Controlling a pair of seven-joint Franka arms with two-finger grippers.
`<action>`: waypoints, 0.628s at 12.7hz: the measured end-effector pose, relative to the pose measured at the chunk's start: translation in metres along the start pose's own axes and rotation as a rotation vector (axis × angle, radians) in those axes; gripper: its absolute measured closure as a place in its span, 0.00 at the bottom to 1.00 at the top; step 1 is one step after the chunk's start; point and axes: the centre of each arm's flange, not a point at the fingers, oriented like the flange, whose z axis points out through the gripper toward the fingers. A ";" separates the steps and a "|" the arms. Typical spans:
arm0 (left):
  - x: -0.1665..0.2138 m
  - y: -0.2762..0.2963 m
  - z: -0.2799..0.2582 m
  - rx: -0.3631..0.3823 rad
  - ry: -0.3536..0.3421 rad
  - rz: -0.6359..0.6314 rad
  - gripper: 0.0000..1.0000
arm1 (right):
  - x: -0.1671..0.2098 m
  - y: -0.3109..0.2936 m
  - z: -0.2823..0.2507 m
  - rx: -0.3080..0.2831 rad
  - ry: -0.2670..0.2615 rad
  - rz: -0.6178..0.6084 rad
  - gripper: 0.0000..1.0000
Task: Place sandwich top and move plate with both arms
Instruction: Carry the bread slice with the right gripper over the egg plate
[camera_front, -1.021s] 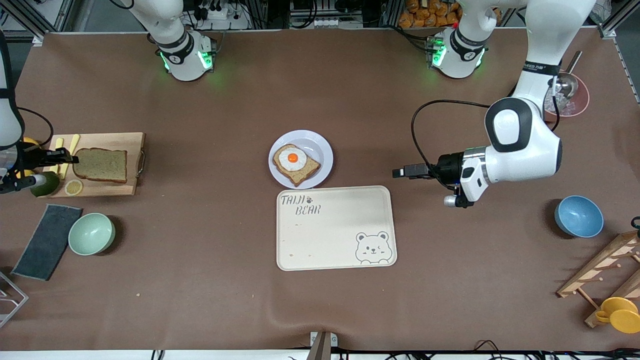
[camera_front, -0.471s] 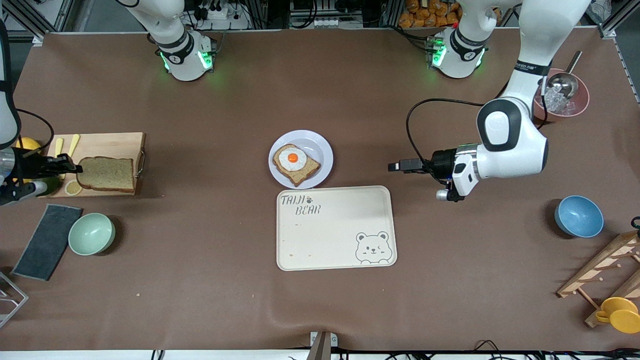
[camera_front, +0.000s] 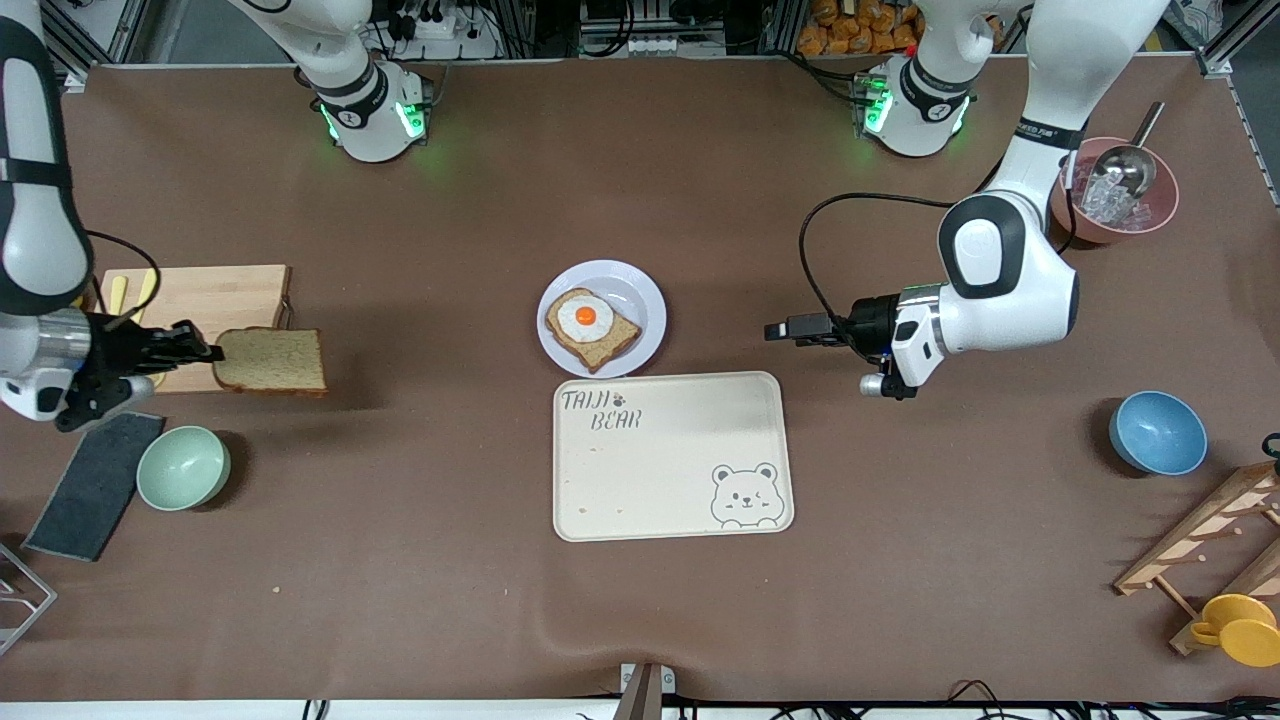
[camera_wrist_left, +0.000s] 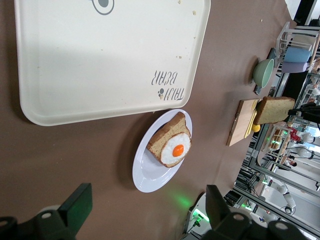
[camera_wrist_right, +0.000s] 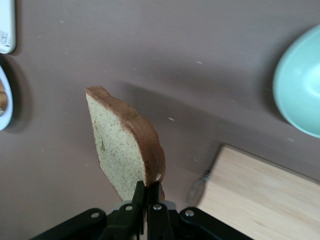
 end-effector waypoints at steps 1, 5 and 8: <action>0.000 0.000 0.000 0.000 0.000 0.001 0.00 | 0.015 -0.023 0.007 0.011 -0.005 -0.032 0.96; 0.001 0.003 -0.001 -0.003 0.003 0.006 0.00 | 0.066 -0.135 0.043 0.018 -0.064 -0.132 0.96; 0.001 0.004 0.000 -0.003 0.002 0.006 0.00 | 0.087 -0.213 0.069 0.038 -0.095 -0.129 0.96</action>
